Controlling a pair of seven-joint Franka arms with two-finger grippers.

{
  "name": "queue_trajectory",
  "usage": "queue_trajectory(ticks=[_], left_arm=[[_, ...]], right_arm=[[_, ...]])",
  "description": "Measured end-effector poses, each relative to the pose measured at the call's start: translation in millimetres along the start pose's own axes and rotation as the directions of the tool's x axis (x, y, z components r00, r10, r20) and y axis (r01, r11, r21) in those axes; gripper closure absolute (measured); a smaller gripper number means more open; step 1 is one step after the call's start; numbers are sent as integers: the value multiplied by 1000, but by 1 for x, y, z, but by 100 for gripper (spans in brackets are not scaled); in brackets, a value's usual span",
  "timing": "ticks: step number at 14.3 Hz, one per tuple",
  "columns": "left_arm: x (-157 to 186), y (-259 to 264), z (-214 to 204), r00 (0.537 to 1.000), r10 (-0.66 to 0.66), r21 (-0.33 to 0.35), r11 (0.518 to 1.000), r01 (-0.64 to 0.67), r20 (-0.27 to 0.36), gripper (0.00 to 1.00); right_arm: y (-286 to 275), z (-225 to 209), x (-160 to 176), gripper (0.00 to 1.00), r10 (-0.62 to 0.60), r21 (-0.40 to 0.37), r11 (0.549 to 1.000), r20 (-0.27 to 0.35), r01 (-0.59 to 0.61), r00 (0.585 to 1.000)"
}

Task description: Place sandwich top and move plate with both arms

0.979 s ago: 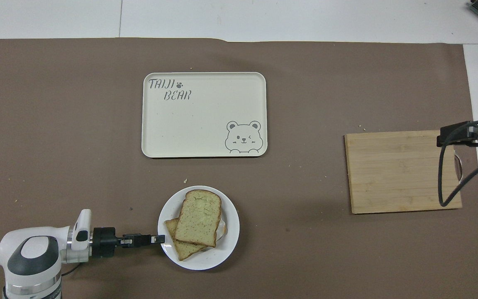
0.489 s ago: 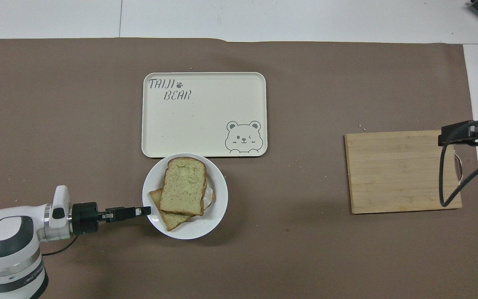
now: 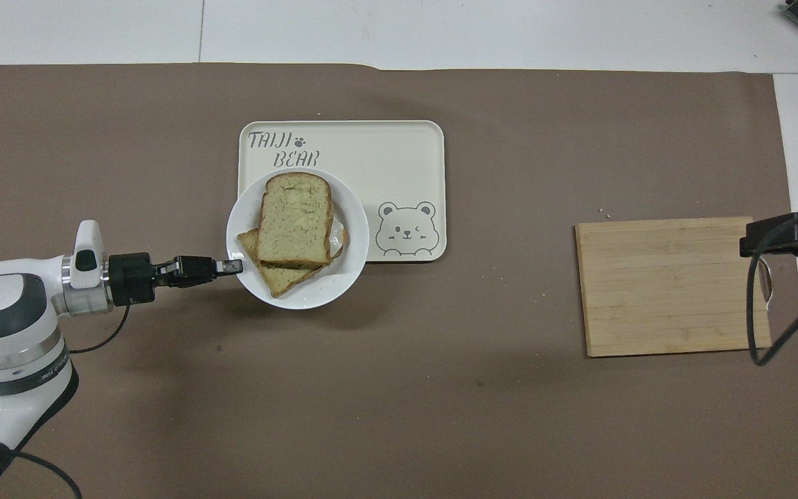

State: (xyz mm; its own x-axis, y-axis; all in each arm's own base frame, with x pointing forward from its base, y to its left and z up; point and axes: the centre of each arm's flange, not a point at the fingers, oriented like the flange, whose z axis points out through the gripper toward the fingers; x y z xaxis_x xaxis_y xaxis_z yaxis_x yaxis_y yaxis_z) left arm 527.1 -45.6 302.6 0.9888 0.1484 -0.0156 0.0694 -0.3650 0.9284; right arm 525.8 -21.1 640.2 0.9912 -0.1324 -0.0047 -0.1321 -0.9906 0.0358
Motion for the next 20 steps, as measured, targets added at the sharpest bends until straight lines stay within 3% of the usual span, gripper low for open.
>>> queue_trajectory(ticks=[4,8,14,18,20], left_arm=[[50,11,43,992,-36,11,999,38,-123,96],[67,-1,80,988,-67,44,996,73,-139,96],[58,-11,107,991,-78,64,994,85,-104,93],[63,-8,100,992,-70,82,994,79,-104,52],[71,5,88,994,-39,161,985,56,-101,28]], right_arm=[[-1,-1,-1,0,-3,0,1000,-1,3,1000],[-6,-2,-2,0,-13,2,1000,-3,13,1000],[-3,-3,-2,0,-8,3,1000,-4,8,1000],[-2,-3,-2,0,-8,3,1000,-4,8,1000],[-2,-3,-2,0,-8,3,1000,-4,8,1000]])
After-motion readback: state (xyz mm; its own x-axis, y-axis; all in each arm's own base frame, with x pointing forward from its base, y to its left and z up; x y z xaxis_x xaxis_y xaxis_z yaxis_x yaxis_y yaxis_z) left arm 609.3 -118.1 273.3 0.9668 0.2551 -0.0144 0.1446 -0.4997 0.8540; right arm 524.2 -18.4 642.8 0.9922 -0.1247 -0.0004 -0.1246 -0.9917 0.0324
